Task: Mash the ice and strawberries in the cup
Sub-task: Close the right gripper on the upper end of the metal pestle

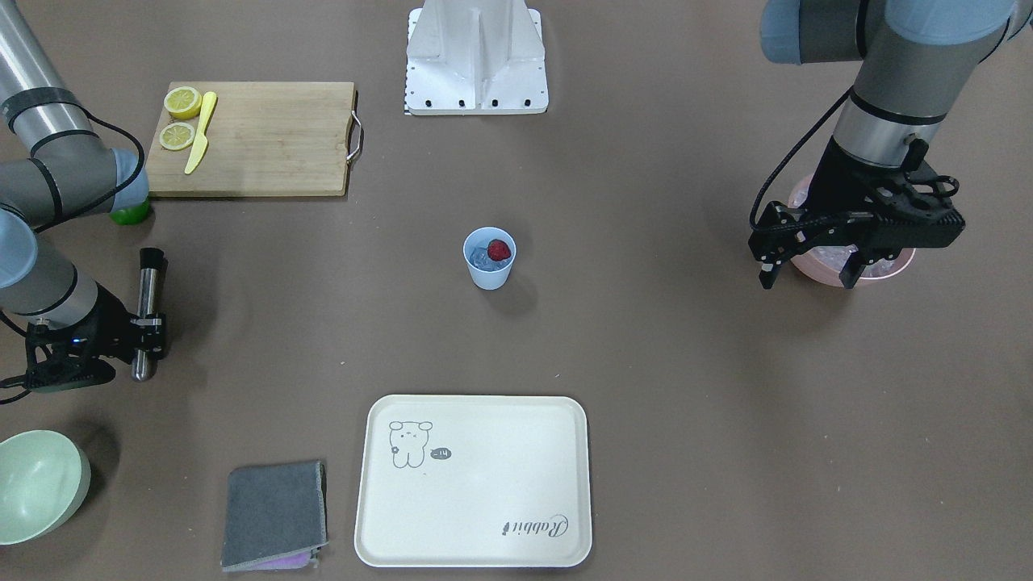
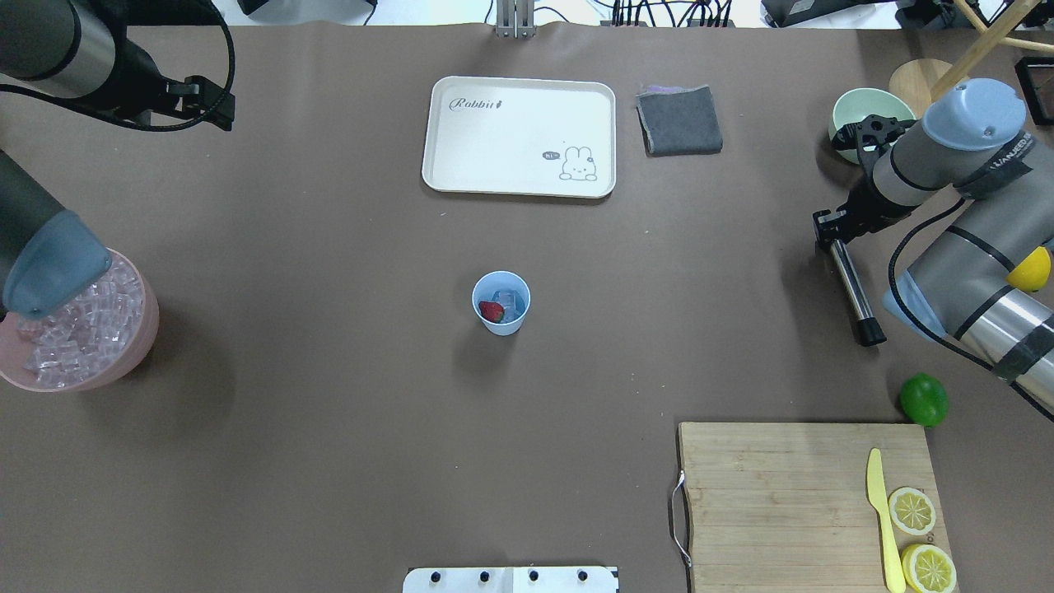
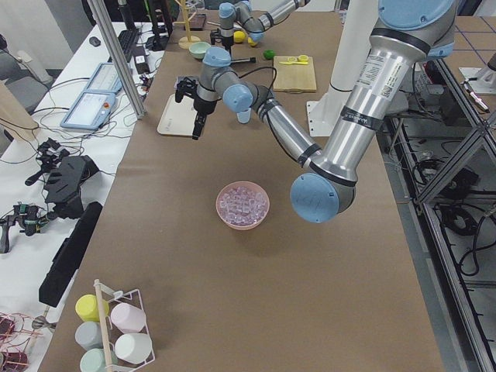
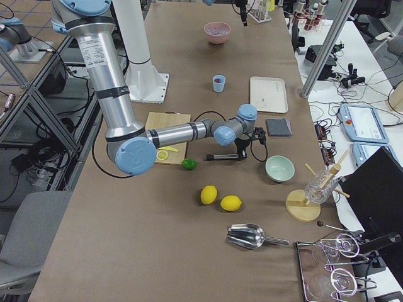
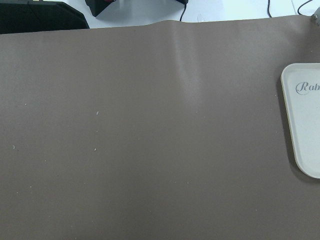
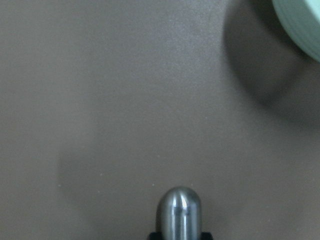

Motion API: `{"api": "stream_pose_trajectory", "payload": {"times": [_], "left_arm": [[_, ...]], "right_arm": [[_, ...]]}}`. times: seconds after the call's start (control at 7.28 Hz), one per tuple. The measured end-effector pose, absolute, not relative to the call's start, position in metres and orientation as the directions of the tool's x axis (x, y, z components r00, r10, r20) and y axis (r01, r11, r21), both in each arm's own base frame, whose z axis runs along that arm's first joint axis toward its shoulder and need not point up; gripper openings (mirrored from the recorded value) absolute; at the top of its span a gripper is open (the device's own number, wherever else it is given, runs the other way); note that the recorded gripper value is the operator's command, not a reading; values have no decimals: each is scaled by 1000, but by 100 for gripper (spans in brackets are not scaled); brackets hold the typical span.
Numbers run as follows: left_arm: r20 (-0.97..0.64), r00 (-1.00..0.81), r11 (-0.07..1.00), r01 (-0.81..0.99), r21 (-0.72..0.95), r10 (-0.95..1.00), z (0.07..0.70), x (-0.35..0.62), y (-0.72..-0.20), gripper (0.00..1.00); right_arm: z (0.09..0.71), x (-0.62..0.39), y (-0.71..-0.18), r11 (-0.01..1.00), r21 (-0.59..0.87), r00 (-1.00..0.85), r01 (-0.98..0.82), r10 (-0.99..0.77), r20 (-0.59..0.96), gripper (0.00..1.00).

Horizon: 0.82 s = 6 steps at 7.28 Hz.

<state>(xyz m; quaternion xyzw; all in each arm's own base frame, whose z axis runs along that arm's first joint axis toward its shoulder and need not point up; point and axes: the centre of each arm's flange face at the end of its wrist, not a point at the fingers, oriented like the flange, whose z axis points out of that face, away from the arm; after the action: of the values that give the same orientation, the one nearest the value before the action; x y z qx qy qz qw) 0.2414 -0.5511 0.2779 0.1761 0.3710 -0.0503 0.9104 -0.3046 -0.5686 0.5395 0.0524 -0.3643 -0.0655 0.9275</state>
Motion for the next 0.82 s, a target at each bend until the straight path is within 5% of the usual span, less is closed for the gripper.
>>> {"api": "stream_pose_trajectory", "payload": {"times": [0.41, 0.82], "left_arm": [[-694, 719, 933, 223, 283, 38, 278, 241, -551, 98], [-698, 716, 931, 236, 278, 27, 277, 235, -552, 97]], "right_arm": [[498, -261, -585, 990, 134, 669, 40, -126, 733, 0], [394, -217, -598, 991, 133, 681, -26, -80, 728, 0]]}}
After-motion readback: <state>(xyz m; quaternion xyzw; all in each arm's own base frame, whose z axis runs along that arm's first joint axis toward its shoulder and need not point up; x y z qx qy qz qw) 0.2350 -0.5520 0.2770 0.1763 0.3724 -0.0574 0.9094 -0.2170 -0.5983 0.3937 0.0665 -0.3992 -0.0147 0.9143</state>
